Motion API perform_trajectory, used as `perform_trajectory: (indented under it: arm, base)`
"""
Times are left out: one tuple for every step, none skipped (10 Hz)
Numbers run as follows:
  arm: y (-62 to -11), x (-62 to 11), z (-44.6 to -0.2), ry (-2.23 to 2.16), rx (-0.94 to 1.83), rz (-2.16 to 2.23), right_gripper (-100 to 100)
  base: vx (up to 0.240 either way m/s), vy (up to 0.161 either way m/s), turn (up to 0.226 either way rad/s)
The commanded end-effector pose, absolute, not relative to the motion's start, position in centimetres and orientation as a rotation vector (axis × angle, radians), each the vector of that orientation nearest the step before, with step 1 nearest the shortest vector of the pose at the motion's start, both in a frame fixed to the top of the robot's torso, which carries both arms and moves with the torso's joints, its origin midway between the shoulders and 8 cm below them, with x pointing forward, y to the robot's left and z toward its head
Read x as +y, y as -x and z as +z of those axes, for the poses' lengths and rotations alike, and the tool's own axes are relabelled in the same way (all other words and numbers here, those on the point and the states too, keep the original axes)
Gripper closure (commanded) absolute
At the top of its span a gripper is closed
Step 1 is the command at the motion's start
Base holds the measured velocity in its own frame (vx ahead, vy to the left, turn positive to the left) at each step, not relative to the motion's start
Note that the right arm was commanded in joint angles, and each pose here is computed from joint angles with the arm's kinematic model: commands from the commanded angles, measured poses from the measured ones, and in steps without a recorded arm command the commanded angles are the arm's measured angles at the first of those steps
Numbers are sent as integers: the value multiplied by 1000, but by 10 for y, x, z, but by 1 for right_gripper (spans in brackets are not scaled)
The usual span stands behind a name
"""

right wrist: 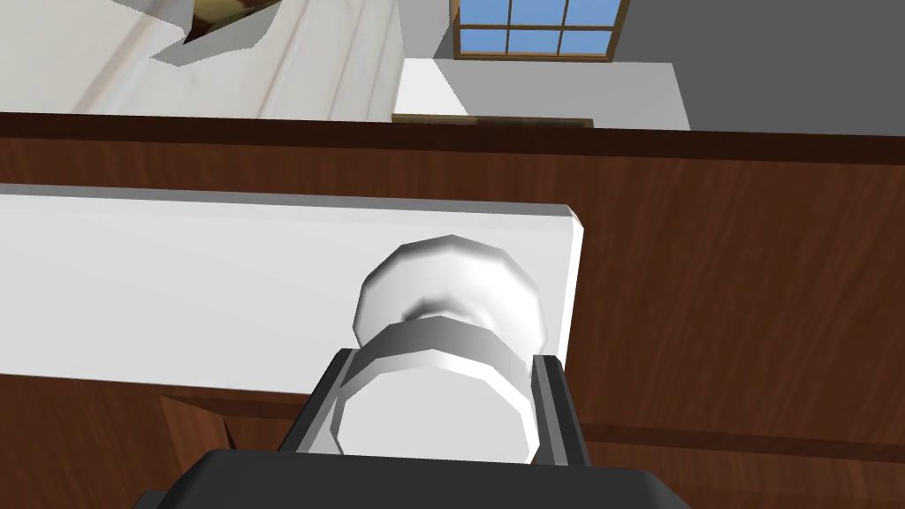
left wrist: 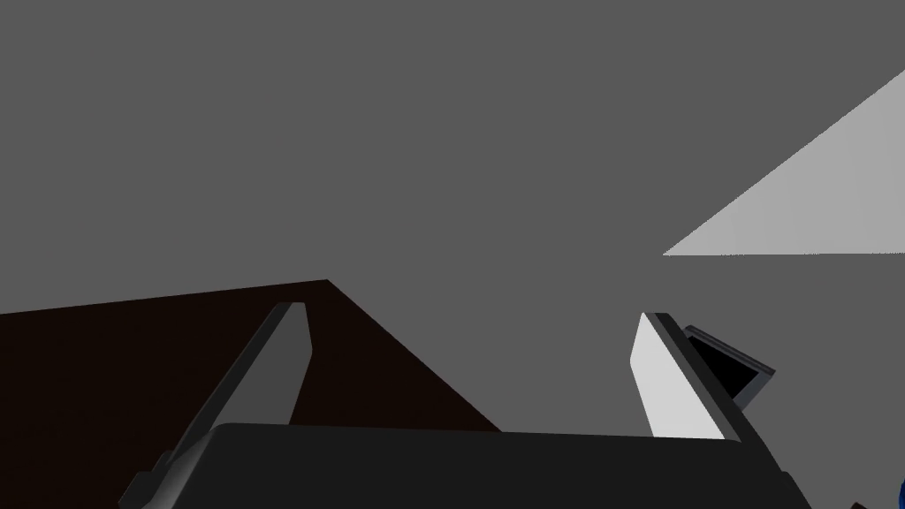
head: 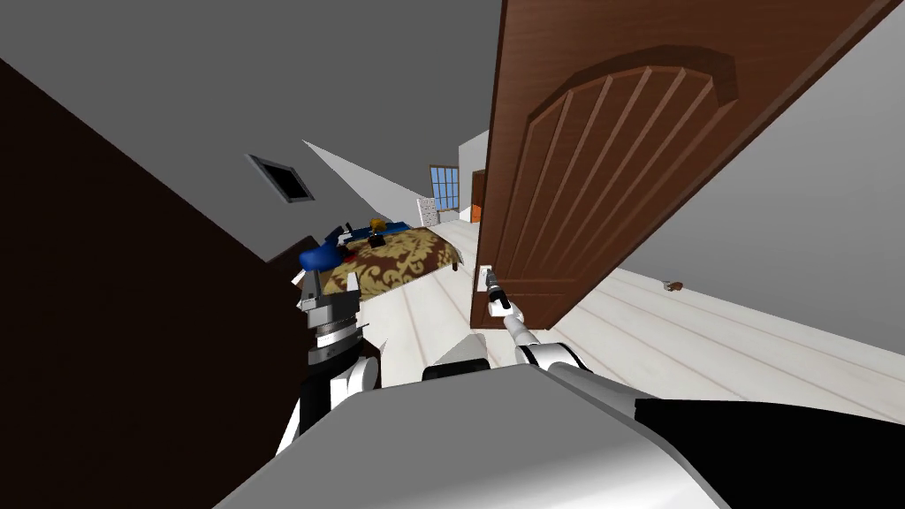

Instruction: Push the door open

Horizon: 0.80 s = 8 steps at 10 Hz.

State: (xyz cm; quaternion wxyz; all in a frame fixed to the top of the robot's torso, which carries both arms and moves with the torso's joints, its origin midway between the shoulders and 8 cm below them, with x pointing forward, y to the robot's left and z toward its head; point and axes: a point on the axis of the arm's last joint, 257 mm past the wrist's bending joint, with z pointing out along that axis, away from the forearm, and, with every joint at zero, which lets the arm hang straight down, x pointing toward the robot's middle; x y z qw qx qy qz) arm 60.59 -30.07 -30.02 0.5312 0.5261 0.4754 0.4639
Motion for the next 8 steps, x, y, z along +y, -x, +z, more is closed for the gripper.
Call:
perform_trajectory:
  arm:
    - [-605,-318,-297,-1258,1109,1092,100]
    - [-604,-325,-296,-1265,1099,1083,100]
    - [-603,-331,-296,-1273,1089,1075,100]
    - [-602,-337,-296,-1279,1079,1067,100]
    - [-602,-343,-296,-1286,1070,1059,100]
    - [-600,-351,-296,-1294,1057,1050,100]
    - [-599,-356,-296,-1299,1050,1044,100]
    - [-599,-360,-296,-1304,1043,1039,100]
  base:
    - [164,100,-68]
    - [174,90,-70]
    - [187,112,-65]
    - [186,129,-78]
    - [193,125,-77]
    - [182,103,-75]
    - [166,93,-60]
    - [155,87,-49]
